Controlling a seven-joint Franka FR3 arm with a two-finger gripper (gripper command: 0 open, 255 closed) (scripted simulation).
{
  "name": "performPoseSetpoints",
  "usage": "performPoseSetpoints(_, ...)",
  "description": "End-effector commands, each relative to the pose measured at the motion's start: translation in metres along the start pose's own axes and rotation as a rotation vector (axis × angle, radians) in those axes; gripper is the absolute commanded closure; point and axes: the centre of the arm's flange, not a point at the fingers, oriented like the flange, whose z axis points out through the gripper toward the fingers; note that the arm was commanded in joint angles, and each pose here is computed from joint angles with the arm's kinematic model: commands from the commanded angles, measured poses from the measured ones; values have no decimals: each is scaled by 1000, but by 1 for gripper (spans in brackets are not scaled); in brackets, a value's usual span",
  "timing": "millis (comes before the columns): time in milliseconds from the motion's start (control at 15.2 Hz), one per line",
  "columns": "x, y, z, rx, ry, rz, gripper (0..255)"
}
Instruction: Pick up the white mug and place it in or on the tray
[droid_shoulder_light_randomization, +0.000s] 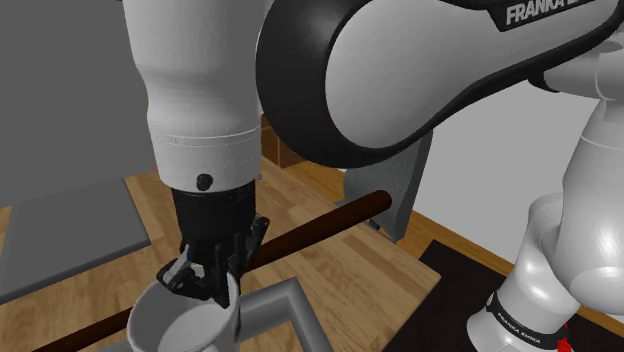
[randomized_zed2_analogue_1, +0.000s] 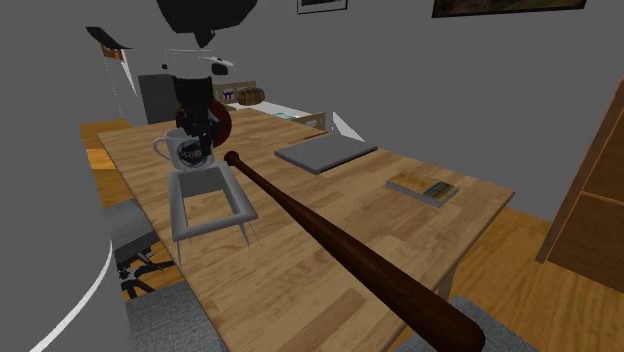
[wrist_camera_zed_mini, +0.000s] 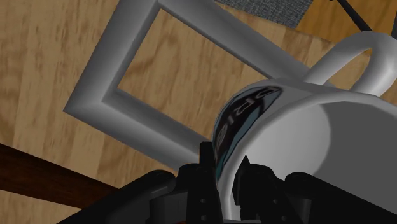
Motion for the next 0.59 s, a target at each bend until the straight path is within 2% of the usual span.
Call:
performPoseSetpoints(0,0,-5,7,0,1,2,255)
performPoseSetpoints(528,0,-3,49,0,1,2,255)
